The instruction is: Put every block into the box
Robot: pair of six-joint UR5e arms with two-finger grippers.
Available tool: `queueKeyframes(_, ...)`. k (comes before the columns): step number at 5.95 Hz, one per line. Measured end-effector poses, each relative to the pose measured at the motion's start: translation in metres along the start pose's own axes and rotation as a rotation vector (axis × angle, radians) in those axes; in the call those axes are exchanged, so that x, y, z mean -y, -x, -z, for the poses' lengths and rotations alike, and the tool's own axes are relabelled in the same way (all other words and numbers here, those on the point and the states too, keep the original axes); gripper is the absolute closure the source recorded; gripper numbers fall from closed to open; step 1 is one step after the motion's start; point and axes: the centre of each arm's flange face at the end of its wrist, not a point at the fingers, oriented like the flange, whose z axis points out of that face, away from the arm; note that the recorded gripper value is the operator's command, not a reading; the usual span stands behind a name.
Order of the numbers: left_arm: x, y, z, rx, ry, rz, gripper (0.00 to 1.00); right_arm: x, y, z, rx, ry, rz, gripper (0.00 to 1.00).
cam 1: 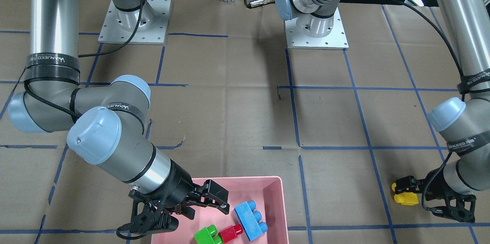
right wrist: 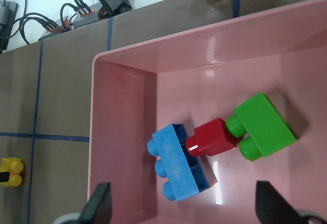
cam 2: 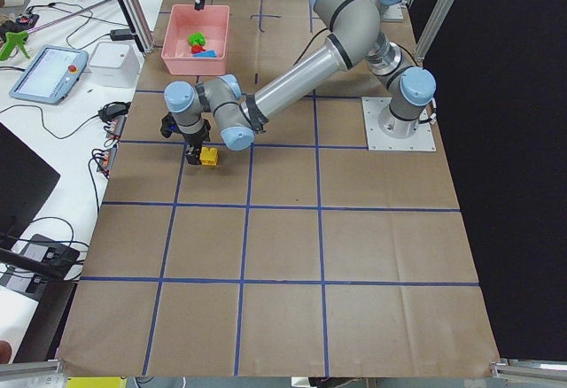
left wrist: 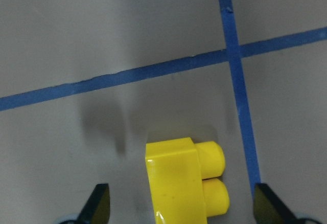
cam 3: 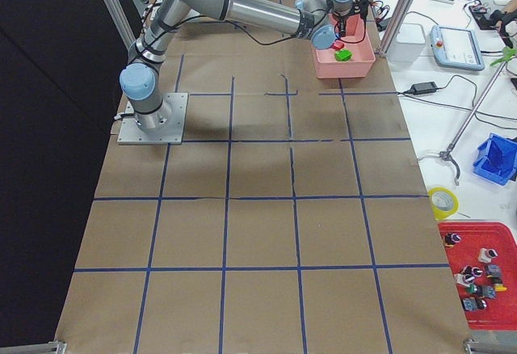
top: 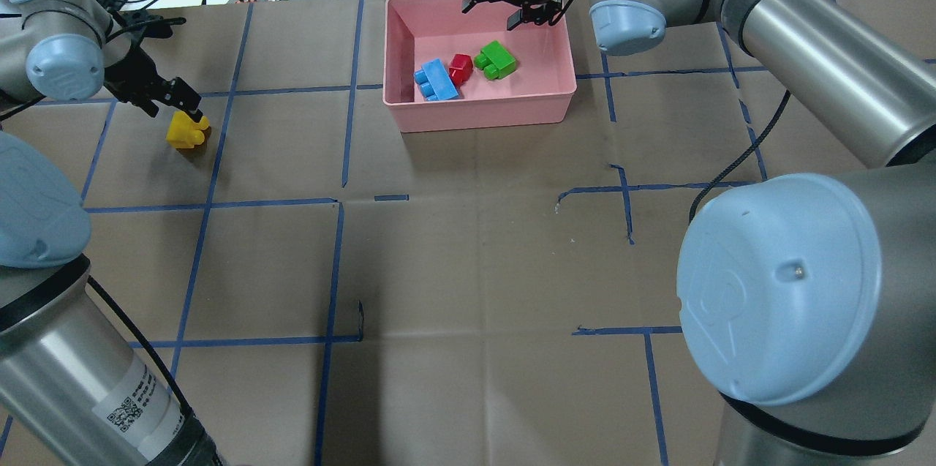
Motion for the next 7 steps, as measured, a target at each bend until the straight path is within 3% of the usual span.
queueKeyframes(1,-0.002,-0.002,-0.009,-0.001,0.001,-0.001,0.0,-0.006,0.003,0.019,-0.014,0.034,-0.008,0.0)
queueKeyframes(2,-0.004,-0.003,-0.019,-0.008,0.007,0.0,0.01,-0.018,0.003,0.049,-0.049,0.117,0.006,0.0)
queueKeyframes(3,-0.004,-0.003,-0.024,-0.014,0.011,0.0,0.1,-0.04,-0.005,0.088,-0.128,0.233,0.07,0.0)
queueKeyframes(4,-0.004,-0.003,-0.024,-0.015,0.009,0.0,0.27,-0.063,-0.012,0.134,-0.241,0.333,0.133,0.0)
queueKeyframes(5,-0.003,-0.002,-0.022,-0.012,0.005,0.0,0.47,-0.093,-0.008,0.185,-0.353,0.399,0.149,0.0)
queueKeyframes(6,-0.001,-0.001,-0.02,-0.009,0.001,-0.002,0.66,-0.132,0.002,0.228,-0.423,0.418,0.125,0.0)
queueKeyframes(7,0.0,0.0,-0.018,-0.006,-0.003,-0.004,0.8,-0.175,0.01,0.258,-0.465,0.404,0.091,0.0)
